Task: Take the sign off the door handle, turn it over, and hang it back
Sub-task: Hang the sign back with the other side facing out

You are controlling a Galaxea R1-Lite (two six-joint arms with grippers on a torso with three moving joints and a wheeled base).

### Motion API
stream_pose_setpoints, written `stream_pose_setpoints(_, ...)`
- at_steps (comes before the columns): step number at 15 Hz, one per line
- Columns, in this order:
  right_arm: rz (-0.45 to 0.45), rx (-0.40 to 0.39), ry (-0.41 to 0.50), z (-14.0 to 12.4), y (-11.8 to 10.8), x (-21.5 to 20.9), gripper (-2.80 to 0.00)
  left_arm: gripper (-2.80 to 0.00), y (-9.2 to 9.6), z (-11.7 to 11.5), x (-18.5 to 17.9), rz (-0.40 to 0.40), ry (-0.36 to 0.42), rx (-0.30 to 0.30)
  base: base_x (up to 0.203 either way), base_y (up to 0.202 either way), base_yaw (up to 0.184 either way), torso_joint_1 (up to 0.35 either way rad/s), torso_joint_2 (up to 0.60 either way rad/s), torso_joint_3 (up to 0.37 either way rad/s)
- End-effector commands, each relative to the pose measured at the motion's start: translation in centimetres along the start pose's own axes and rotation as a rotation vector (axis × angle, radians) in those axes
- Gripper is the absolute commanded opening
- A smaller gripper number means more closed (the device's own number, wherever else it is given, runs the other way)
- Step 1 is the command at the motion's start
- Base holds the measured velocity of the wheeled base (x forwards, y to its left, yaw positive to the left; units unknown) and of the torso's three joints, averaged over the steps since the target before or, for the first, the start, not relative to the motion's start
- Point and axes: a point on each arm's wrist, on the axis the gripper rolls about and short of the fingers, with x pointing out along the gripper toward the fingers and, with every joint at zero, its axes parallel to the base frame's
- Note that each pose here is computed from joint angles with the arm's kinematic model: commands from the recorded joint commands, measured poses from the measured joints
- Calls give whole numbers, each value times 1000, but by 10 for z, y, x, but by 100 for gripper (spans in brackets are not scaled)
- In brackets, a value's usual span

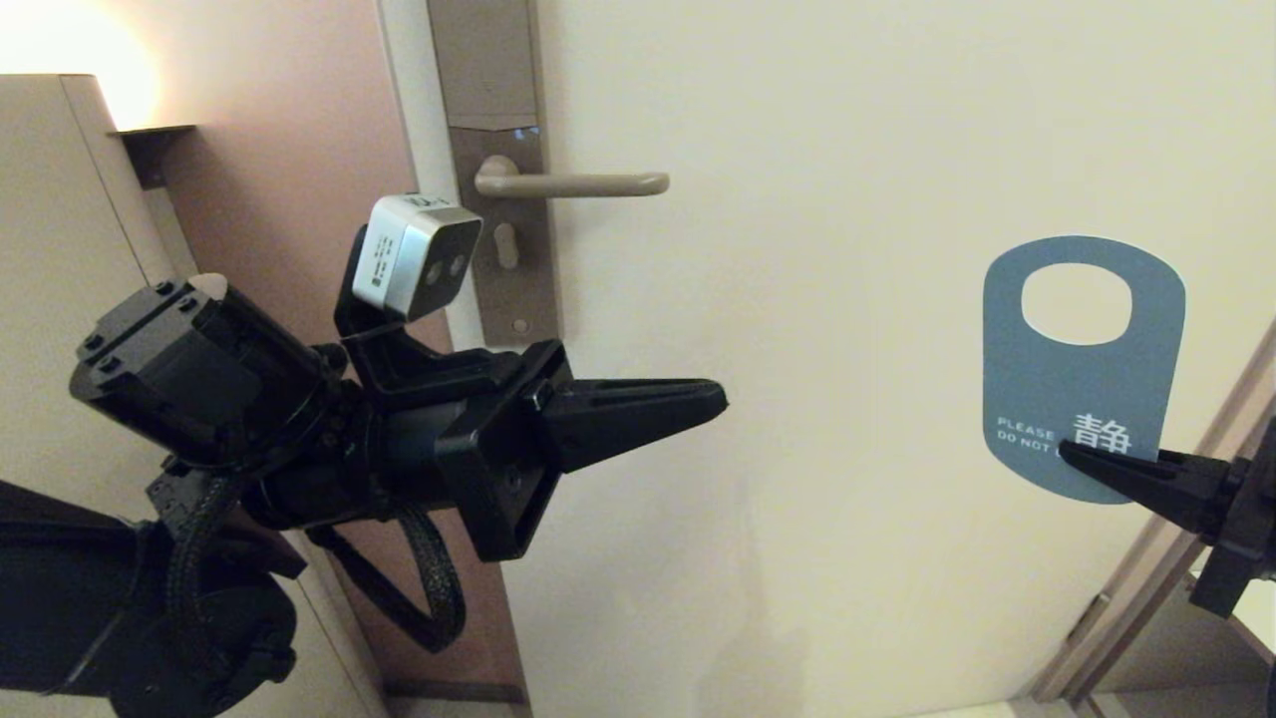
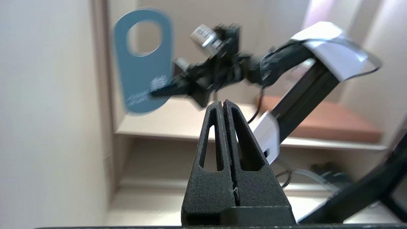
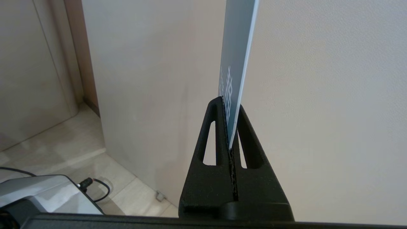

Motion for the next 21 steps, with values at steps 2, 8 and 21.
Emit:
stream_pose_setpoints(2, -15, -10, -8, -1, 4, -6, -280, -280, -18, 5, -21, 59, 36, 80, 0, 0, 0, 0, 0, 0)
stream_pose_setpoints(8, -65, -18, -6, -3, 8, -14, -280, -280, -38, 8, -67, 427, 42, 163, 0, 0, 0, 0, 0, 0)
stream_pose_setpoints(21, -172, 12, 24, -14, 17, -26, -280, -280, -96, -29, -148, 995, 112, 246, 0, 0, 0, 0, 0, 0)
